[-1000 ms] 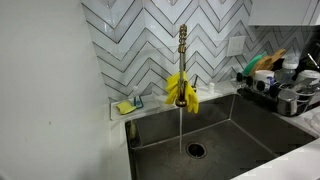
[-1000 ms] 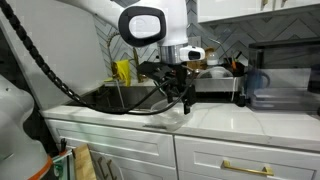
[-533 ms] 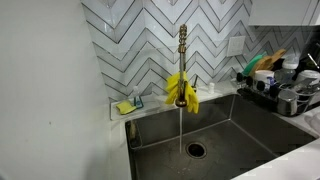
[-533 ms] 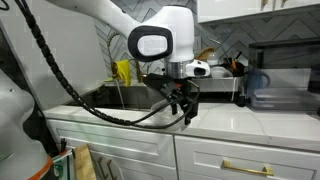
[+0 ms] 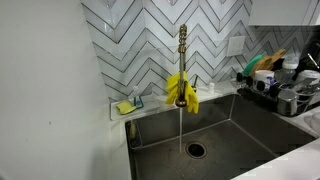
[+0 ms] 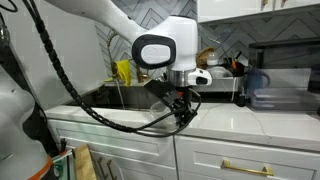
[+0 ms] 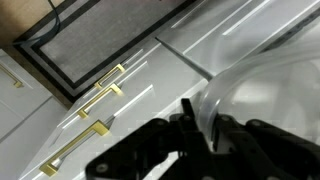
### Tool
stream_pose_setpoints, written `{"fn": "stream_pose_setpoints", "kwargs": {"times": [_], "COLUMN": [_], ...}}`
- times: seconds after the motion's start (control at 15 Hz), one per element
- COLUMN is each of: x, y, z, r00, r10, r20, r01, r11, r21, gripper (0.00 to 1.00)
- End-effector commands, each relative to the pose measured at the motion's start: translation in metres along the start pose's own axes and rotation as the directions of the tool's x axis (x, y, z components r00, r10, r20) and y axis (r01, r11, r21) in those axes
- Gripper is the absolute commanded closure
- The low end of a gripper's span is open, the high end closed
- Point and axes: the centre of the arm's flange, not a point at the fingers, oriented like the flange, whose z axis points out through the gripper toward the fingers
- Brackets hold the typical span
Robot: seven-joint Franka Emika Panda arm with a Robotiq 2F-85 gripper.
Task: Put the lunchbox under the running water, pour the water out of the lunchbox into the sink and then close the tap
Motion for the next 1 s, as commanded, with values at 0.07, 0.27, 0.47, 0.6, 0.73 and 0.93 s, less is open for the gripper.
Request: {"fn": "stream_pose_setpoints", "kwargs": {"times": [0.07,0.27,0.47,0.6,0.73,0.93], "x": [-0.002,-0.011,-0.024,-0.033,-0.043,-0.055], "y": [-0.002,-0.01,-0.025,-0.042,-0.069,-0.122], "z": [-0.016,-0.044,-0.081,-0.107,-0.126,-0.145], "r00": [0.997,0.989,0.969,0.956,0.952,0.945], "r10": [-0.072,-0.145,-0.245,-0.287,-0.3,-0.322], "r20": [-0.003,0.013,0.043,0.056,0.054,0.058], "r01": [0.072,0.144,0.245,0.287,0.3,0.319], "r11": [0.997,0.989,0.97,0.958,0.954,0.947], "r21": [0.021,0.014,0.015,0.012,0.005,0.045], "gripper": [1.0,0.98,0.98,0.98,0.98,0.98]}}
